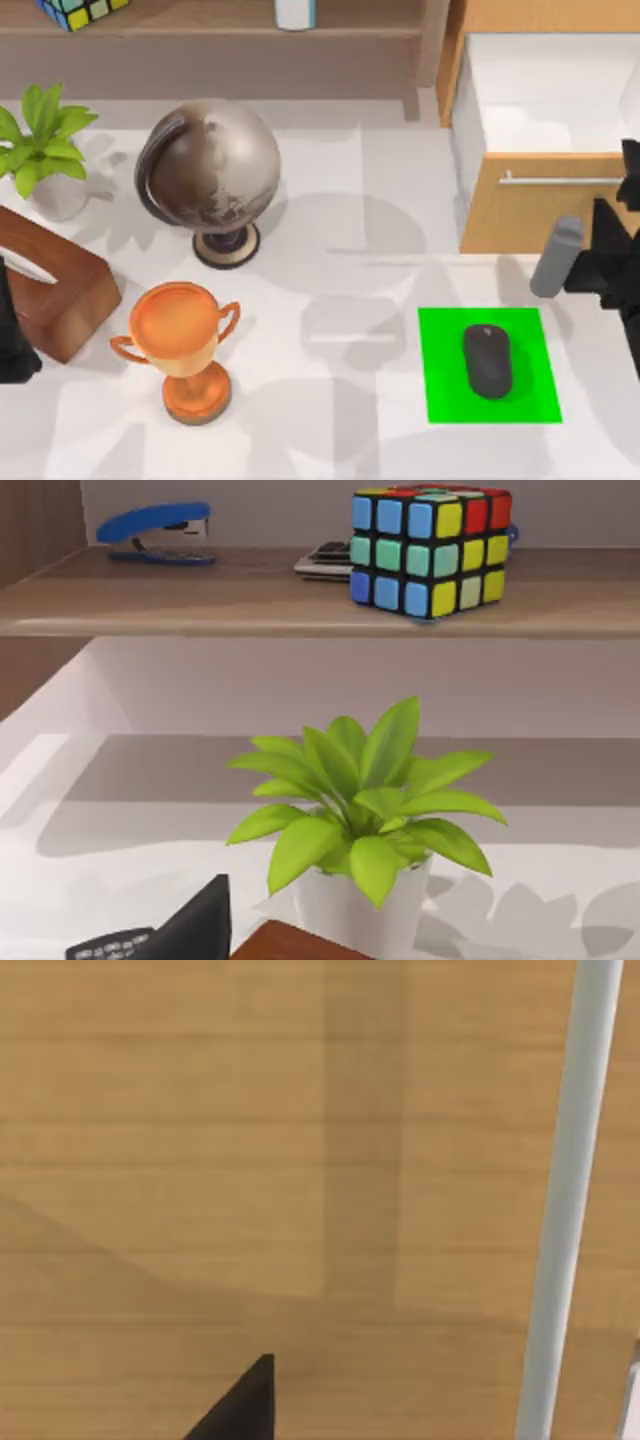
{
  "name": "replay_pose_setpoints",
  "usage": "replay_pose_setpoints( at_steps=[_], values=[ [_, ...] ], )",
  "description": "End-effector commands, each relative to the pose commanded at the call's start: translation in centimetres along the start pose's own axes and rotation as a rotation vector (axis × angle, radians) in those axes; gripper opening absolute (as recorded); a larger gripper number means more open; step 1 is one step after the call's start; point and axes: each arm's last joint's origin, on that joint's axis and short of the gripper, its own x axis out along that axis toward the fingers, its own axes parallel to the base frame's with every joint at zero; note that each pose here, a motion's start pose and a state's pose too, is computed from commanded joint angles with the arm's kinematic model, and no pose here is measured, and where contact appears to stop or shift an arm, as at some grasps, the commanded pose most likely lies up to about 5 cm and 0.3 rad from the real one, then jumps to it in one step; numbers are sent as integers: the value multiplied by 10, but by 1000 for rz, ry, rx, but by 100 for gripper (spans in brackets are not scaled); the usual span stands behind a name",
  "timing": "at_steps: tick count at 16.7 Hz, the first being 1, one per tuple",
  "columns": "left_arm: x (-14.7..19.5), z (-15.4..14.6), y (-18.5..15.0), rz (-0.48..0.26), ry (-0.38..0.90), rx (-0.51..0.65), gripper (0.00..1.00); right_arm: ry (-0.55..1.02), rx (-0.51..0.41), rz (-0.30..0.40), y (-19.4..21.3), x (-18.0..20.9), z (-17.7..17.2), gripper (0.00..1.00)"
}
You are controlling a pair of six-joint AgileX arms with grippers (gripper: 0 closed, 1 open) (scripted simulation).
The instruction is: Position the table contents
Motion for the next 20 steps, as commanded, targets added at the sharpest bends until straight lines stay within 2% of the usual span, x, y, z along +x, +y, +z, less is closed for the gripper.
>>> replay_pose_setpoints(
  at_steps=[9,20],
  values=[
    [0,0,0,0,0,0,100,0,0,0,0,0,0,2],
    [0,0,0,0,0,0,100,2,-1,7,1,4,0,0]
  ],
)
